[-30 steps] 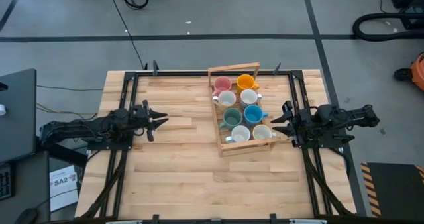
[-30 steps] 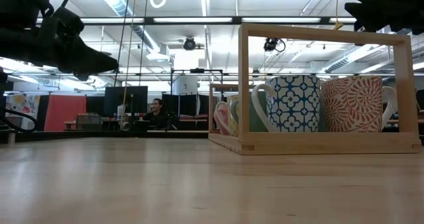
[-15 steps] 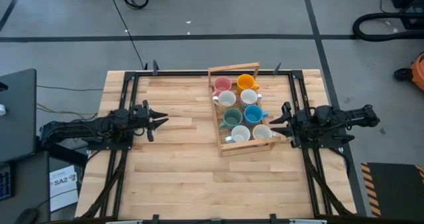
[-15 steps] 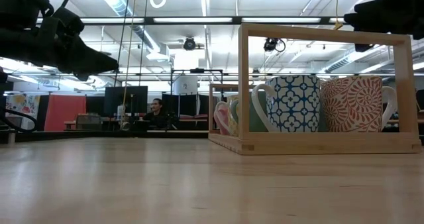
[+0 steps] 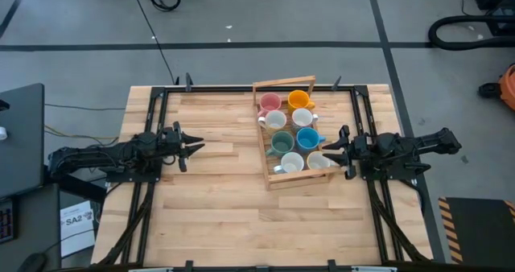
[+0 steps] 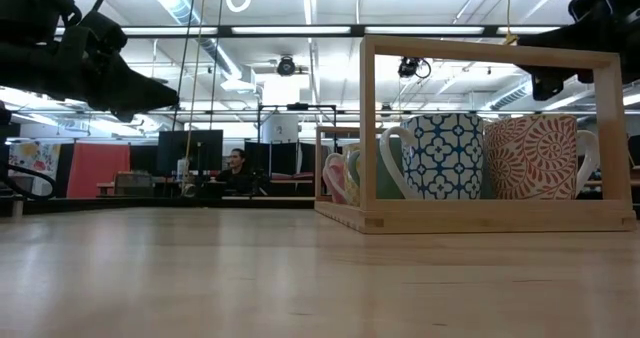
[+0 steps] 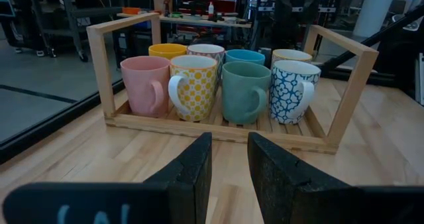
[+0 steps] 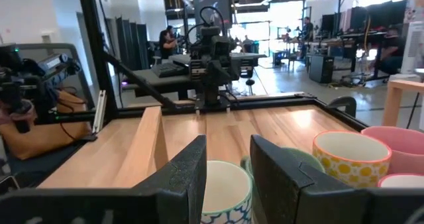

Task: Place coffee mugs
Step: Return to Home Position

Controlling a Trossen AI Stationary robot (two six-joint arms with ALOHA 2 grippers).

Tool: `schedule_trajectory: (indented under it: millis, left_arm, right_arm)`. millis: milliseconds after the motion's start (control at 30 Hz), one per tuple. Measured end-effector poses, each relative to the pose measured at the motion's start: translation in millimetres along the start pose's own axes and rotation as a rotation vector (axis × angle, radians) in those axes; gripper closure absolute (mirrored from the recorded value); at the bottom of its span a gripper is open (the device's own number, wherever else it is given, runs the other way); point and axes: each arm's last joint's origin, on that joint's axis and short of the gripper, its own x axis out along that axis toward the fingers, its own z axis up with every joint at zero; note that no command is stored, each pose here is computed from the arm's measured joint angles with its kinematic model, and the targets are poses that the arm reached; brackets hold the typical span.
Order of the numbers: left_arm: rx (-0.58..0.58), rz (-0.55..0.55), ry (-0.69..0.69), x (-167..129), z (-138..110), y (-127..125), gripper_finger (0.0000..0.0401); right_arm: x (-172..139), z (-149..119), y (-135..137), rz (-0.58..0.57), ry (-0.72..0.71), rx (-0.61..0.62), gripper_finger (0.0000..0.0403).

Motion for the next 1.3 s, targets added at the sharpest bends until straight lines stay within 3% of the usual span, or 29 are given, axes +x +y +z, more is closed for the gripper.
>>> schedule_trajectory:
  millis: [400, 1300]
  left_arm:
    - [0.000, 0.000, 0.001, 0.0, -0.2, 0.0, 0.0298]
    - [-0.010, -0.001, -0.061, -0.1, 5.6, -0.3, 0.0298]
  right_arm:
    - [0.1, -0.2, -0.5, -0.015, 0.002, -0.053, 0.0280]
    - [0.1, 0.4, -0.4, -0.013, -0.005, -0.047, 0.0280]
